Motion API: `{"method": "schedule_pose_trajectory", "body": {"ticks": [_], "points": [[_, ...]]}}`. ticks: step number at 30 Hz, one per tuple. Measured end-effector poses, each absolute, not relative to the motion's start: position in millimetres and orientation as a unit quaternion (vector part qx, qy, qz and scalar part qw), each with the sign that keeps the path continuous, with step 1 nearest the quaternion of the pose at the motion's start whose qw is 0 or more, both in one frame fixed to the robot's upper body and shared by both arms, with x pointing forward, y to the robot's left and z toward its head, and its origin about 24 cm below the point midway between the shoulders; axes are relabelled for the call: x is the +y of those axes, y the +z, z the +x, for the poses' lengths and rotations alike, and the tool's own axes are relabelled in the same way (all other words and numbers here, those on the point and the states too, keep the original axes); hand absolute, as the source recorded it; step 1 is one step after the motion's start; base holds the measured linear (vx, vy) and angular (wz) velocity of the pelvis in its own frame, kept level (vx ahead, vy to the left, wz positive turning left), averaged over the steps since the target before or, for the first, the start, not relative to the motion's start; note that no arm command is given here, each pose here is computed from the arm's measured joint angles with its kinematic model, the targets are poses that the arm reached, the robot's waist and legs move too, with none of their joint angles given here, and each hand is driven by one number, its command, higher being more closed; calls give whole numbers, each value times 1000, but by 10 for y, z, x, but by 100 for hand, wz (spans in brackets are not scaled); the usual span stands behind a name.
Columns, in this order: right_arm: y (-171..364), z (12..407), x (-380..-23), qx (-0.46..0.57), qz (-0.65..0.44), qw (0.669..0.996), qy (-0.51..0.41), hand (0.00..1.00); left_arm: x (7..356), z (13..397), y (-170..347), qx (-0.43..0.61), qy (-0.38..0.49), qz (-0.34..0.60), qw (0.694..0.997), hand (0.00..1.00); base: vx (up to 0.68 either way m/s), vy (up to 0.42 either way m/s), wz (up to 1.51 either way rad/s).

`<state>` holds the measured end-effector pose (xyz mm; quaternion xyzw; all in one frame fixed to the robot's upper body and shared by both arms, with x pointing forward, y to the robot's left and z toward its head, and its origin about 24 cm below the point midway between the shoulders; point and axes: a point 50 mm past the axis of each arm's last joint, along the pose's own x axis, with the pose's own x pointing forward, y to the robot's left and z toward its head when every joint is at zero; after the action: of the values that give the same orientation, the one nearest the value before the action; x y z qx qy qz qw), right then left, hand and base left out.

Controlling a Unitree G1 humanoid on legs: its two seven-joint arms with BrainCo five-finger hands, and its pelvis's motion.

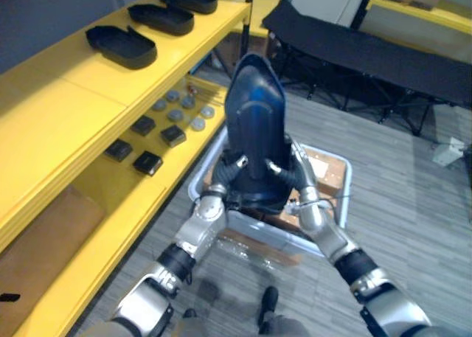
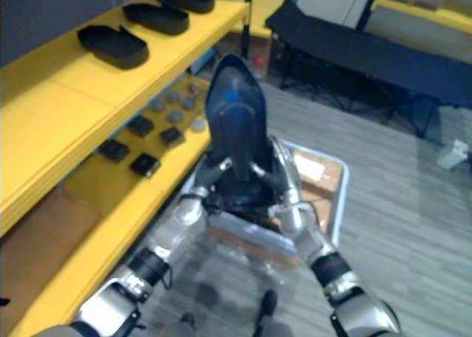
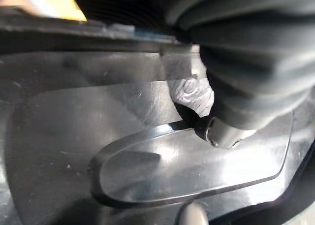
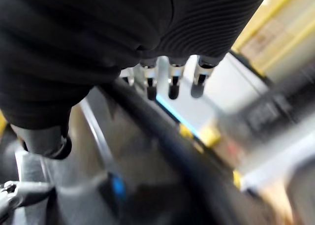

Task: Walk over and take plastic housings, then place them on the shelf

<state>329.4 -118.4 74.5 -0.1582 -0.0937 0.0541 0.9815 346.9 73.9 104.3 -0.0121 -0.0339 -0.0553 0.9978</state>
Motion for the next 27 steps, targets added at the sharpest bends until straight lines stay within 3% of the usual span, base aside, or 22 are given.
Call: {"method": "schedule_pose_trajectory", "body": {"ticks": [4, 6, 11, 14, 18, 22, 27], "points": [[1409, 3238, -1249, -218, -44, 971, 92, 0, 1141, 3607, 1125, -33, 19, -7, 999, 100, -63, -9, -17], [1935, 3065, -1432, -338, -13, 935, 106, 0, 1531, 3660, 1030, -8, 83, -5, 997, 100, -14, -26, -20], [2358, 2853, -1773, -434, 12, 896, 92, 0, 2052, 3629, 983, -10, 166, 6, 986, 100, 69, -35, -17], [2318, 2756, -1874, -433, 51, 894, 105, 0, 2128, 3613, 1015, -22, 181, 20, 983, 100, 75, 14, -14], [2008, 2579, -2224, -396, 77, 914, 36, 0, 2368, 3450, 946, -39, 246, 7, 968, 100, 68, 16, -6], [1637, 2345, -2558, -358, 142, 920, -65, 0, 2861, 3076, 971, -108, 370, -48, 922, 100, -1, -7, -3], [1279, 2148, -2656, -287, 101, 942, -139, 0, 3117, 2425, 1315, -266, 410, -112, 865, 100, -12, -22, 7]]}}
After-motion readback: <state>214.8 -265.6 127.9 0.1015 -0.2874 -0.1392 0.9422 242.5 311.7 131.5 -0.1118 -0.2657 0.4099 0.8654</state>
